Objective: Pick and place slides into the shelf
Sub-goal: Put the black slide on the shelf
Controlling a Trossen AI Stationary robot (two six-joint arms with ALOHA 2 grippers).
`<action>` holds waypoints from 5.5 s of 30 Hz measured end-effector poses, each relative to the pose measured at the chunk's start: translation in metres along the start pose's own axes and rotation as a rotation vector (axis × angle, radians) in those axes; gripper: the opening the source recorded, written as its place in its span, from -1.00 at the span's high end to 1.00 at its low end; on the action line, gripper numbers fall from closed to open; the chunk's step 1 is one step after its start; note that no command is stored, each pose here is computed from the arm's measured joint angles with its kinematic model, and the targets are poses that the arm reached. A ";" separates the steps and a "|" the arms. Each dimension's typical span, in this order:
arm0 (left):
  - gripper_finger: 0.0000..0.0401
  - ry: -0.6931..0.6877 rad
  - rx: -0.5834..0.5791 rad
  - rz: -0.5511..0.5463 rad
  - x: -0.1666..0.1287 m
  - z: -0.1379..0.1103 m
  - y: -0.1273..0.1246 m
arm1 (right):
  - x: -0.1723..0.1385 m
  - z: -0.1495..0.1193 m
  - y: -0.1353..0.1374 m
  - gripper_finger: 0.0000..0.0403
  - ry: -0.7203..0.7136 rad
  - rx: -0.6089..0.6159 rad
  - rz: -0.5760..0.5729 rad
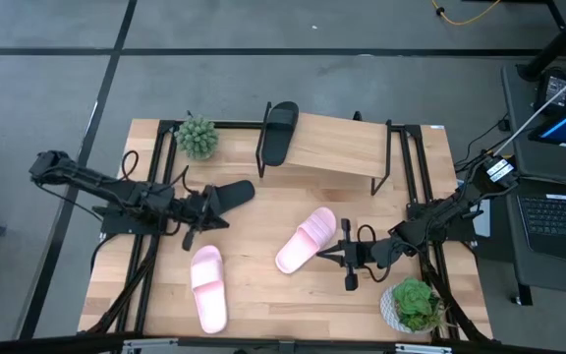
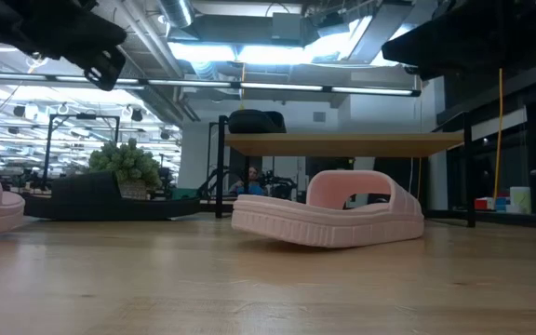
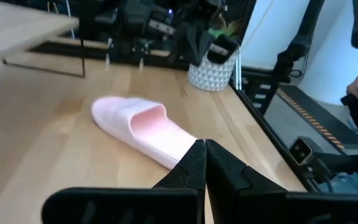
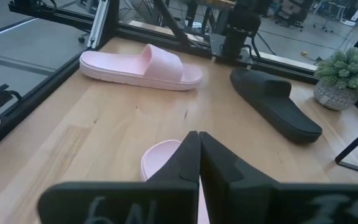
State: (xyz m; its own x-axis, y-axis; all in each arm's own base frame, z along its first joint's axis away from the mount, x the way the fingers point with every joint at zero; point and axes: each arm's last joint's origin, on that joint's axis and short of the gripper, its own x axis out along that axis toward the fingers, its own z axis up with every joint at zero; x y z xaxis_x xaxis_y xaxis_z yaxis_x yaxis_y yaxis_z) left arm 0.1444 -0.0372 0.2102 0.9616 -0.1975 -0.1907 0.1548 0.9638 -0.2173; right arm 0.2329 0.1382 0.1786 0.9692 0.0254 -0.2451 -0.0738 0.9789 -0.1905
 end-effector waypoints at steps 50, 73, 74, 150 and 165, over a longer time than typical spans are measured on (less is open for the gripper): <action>0.65 0.374 -0.409 0.463 -0.025 -0.060 -0.008 | 0.011 -0.005 -0.022 0.96 0.052 -0.009 -0.085; 0.32 0.429 -0.359 0.687 -0.038 -0.079 0.007 | 0.018 -0.007 -0.038 0.96 0.063 0.009 -0.097; 0.32 0.426 -0.365 0.694 -0.039 -0.081 0.007 | 0.018 -0.007 -0.038 0.96 0.063 0.007 -0.098; 0.99 0.270 -0.391 0.645 -0.023 -0.084 0.014 | 0.018 -0.006 -0.038 0.96 0.058 0.009 -0.099; 0.60 0.125 -0.565 0.731 -0.024 -0.081 0.015 | 0.018 -0.006 -0.038 0.96 0.059 0.008 -0.099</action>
State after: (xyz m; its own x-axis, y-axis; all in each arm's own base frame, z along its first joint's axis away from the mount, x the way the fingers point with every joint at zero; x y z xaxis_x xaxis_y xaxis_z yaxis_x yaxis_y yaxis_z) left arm 0.1054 -0.0324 0.1336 0.7402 0.3748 -0.5583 -0.6445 0.6323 -0.4300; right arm 0.2514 0.1000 0.1755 0.9562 -0.0828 -0.2808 0.0234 0.9777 -0.2085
